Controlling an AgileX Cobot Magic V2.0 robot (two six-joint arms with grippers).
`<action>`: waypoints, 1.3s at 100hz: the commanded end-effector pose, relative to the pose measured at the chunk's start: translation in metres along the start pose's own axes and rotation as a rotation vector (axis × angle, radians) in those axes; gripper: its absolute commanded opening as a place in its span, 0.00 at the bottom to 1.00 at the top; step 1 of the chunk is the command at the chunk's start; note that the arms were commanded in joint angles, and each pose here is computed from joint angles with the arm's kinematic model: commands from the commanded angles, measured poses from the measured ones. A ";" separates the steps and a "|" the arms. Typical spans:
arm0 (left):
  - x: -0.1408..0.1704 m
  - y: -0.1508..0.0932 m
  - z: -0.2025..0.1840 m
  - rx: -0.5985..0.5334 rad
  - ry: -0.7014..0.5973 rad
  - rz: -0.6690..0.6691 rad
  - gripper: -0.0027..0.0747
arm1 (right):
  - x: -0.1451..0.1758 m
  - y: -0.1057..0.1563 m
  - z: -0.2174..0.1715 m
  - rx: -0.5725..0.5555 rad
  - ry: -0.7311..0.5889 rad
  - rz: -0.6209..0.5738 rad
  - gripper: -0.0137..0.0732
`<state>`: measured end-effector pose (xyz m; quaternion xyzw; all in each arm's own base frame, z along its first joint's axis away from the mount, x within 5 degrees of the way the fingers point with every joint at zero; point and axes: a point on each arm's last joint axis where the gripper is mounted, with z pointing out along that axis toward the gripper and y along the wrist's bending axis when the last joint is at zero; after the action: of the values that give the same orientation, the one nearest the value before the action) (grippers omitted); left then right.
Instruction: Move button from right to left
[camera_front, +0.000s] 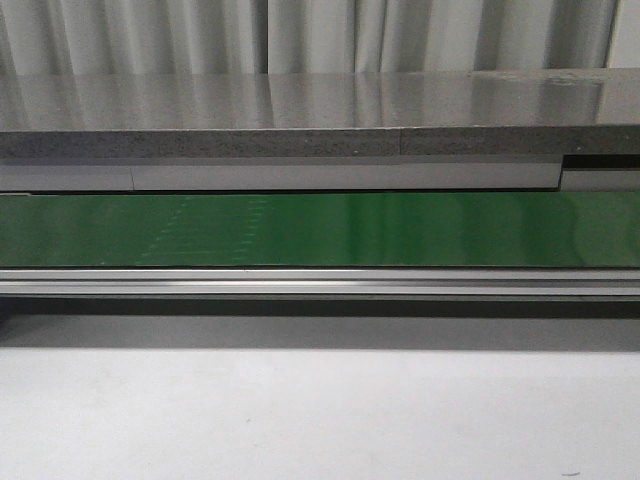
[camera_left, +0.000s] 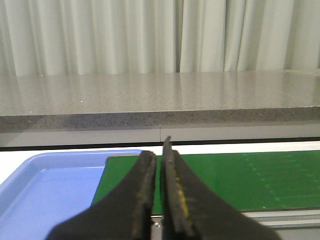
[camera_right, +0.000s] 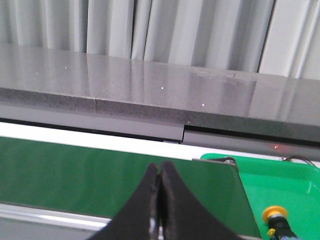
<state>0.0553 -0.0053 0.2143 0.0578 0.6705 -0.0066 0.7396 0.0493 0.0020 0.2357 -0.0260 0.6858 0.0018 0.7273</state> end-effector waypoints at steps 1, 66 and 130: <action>0.003 -0.001 -0.002 0.010 -0.085 -0.020 0.04 | -0.035 -0.001 -0.005 0.006 -0.058 0.009 0.08; 0.003 -0.001 -0.002 0.010 -0.085 -0.020 0.04 | -0.131 -0.005 0.074 0.014 0.627 0.121 0.08; 0.003 -0.001 -0.002 0.010 -0.085 -0.020 0.04 | -0.114 -0.004 0.099 0.017 0.757 0.120 0.61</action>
<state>0.0553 -0.0053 0.2143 0.0578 0.6705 -0.0066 0.7396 0.1382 0.0066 0.3413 0.0187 0.9240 0.0290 0.3809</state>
